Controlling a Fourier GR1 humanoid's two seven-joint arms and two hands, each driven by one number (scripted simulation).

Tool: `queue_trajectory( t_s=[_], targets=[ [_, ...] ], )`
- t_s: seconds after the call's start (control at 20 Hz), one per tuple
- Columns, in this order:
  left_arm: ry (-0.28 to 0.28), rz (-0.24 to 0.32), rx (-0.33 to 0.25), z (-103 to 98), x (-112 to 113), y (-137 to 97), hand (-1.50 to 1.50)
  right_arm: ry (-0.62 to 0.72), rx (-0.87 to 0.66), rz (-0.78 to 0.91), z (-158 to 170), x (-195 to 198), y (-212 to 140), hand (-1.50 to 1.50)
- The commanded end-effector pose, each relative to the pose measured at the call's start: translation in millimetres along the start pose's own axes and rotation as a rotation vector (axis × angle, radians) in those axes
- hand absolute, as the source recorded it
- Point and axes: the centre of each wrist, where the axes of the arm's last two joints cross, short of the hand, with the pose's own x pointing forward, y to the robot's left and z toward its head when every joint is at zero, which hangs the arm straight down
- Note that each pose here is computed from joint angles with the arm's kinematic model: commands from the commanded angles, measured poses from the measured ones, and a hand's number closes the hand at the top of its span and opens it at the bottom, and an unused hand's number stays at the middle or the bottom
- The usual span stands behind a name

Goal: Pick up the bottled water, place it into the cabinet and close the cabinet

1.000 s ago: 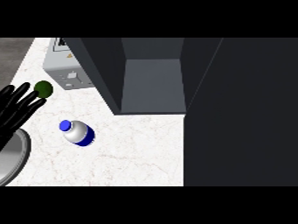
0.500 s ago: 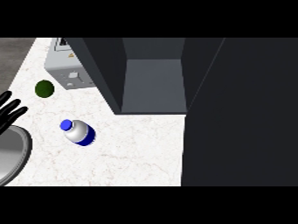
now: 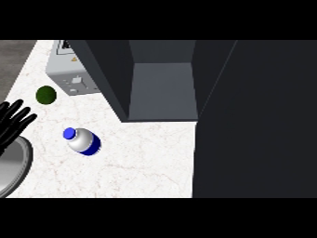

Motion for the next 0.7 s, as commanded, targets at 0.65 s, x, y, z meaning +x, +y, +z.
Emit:
queue_trajectory(
  t_s=[0.65],
  targets=[
    [0.110, -0.035, 0.054, -28.2, -121.3, 17.6, -1.50, -0.036, 0.018, 0.032, 26.7, 17.6, -2.4, -1.50]
  ],
)
